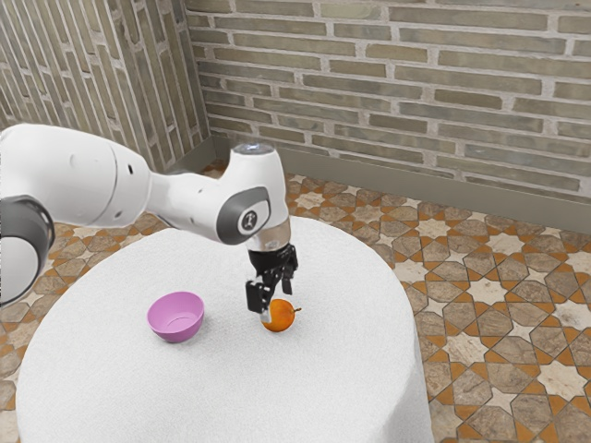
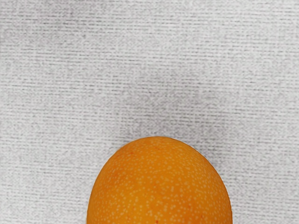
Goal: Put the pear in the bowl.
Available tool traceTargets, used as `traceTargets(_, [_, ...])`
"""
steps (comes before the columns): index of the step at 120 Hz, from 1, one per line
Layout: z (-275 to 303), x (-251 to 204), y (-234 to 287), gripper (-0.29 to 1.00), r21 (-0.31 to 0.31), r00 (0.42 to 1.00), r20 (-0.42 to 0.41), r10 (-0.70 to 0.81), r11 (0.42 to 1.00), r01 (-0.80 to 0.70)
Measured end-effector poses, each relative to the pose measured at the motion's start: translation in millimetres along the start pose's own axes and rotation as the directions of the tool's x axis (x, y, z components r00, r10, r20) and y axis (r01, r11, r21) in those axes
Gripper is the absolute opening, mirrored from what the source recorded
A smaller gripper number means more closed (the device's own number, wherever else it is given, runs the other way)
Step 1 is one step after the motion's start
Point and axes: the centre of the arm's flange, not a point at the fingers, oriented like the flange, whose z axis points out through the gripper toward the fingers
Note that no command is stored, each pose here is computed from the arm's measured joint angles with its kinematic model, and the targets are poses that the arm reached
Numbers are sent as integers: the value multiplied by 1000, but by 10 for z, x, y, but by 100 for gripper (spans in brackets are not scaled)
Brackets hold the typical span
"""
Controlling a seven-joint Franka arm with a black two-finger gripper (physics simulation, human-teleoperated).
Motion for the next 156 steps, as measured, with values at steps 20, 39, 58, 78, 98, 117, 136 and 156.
traceTargets(20, [77,-16,8,68,4,999,-1,-41,999,41])
traceTargets(39, [163,-16,27,68,4,998,-3,-70,998,70])
traceTargets(58, [244,-24,37,67,4,996,-5,-91,996,91])
traceTargets(78, [286,-48,41,59,-1,995,-5,-105,995,105])
traceTargets(98, [301,-55,39,52,-2,993,-5,-116,993,116])
traceTargets(117, [307,-61,30,47,1,992,-6,-124,992,124])
traceTargets(136, [281,-70,21,44,4,992,-6,-130,992,130])
traceTargets(156, [236,-74,11,41,6,991,-5,-135,991,135])
